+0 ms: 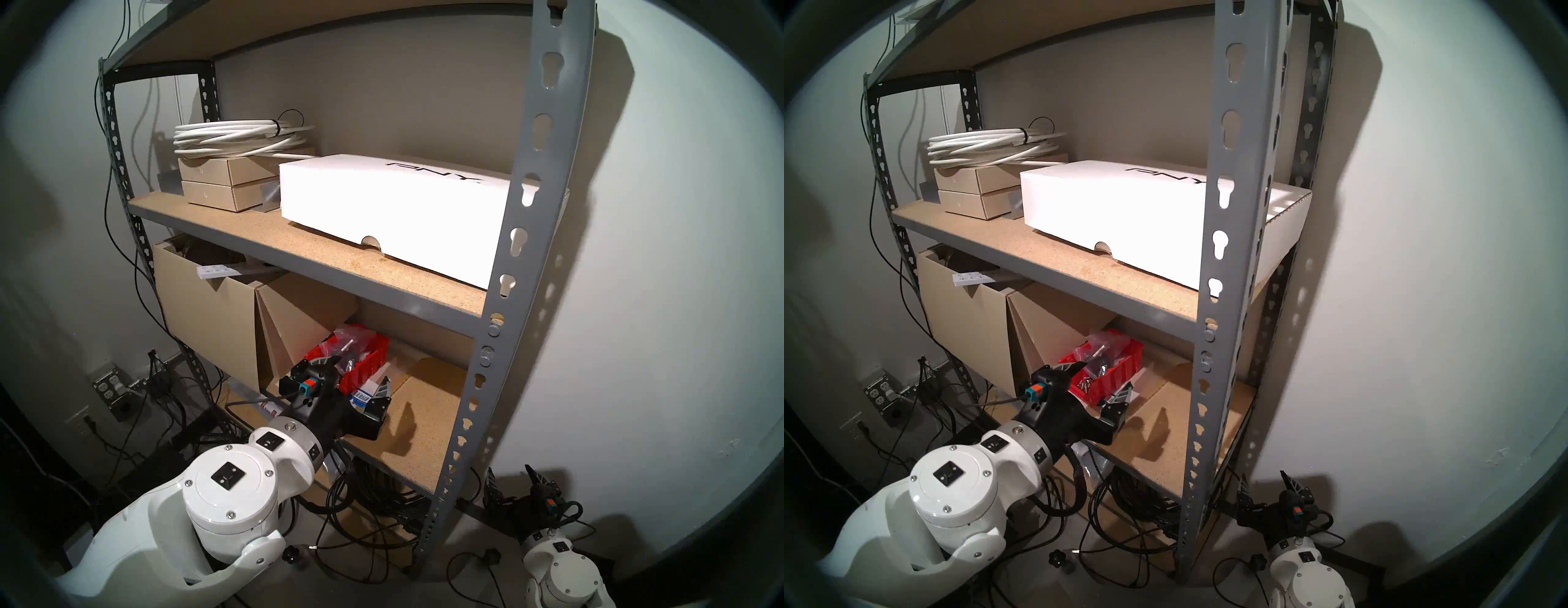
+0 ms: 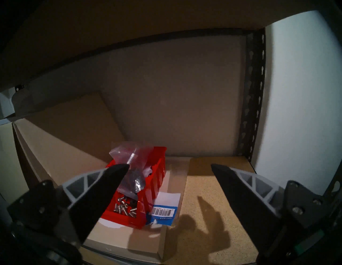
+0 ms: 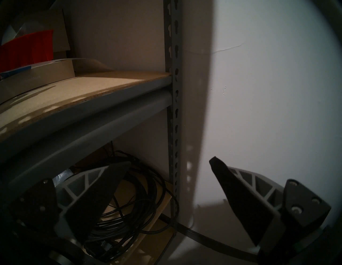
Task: Organize the rack shelf by putting things into a case
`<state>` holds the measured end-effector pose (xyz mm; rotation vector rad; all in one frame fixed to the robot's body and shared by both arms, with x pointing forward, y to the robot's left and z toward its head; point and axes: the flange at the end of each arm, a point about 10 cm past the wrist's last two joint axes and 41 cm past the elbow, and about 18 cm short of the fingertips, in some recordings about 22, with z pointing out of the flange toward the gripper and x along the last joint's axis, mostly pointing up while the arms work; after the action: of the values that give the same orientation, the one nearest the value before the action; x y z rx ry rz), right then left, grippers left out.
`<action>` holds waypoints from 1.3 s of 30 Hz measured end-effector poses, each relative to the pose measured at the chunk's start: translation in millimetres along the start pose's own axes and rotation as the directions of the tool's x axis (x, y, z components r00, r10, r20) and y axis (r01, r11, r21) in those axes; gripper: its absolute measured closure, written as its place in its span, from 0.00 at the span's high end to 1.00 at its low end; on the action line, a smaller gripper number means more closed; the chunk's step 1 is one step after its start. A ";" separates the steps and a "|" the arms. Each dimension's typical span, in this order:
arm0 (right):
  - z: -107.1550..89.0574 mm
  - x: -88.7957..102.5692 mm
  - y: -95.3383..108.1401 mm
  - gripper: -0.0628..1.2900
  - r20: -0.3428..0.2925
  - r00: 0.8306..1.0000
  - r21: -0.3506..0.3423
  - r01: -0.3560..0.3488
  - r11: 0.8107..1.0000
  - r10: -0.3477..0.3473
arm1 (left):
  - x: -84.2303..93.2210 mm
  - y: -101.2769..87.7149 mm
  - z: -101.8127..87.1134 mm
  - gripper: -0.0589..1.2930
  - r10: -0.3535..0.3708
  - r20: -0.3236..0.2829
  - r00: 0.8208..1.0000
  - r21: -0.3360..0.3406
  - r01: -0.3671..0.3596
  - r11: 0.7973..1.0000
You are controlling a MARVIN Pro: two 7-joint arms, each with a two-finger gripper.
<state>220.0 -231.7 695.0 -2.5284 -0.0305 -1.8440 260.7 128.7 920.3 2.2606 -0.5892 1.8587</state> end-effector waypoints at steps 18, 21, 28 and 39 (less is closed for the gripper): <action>0.0 0.0 0.0 0.97 0.000 1.000 0.000 0.000 1.000 0.000 | -37.9 -5.3 -5.8 0.96 0.031 -0.082 0.996 -0.125 -0.041 0.991; 0.0 0.0 0.0 0.97 0.000 1.000 0.000 0.000 1.000 0.000 | -42.1 -6.6 -6.5 0.96 0.029 -0.087 0.996 -0.140 -0.041 0.989; 0.0 0.0 0.0 0.97 0.000 1.000 0.000 0.000 1.000 0.000 | -54.3 -9.1 -6.8 0.96 0.018 -0.082 0.996 -0.172 -0.032 0.985; 0.0 0.0 0.0 0.97 0.000 1.000 0.000 0.000 1.000 0.000 | -54.5 -9.1 -7.4 0.96 -0.013 -0.074 0.997 -0.208 -0.003 0.978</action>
<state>220.0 -231.7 695.0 -2.5284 -0.0305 -1.8440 249.3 150.6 870.4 2.0485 -0.7280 1.7791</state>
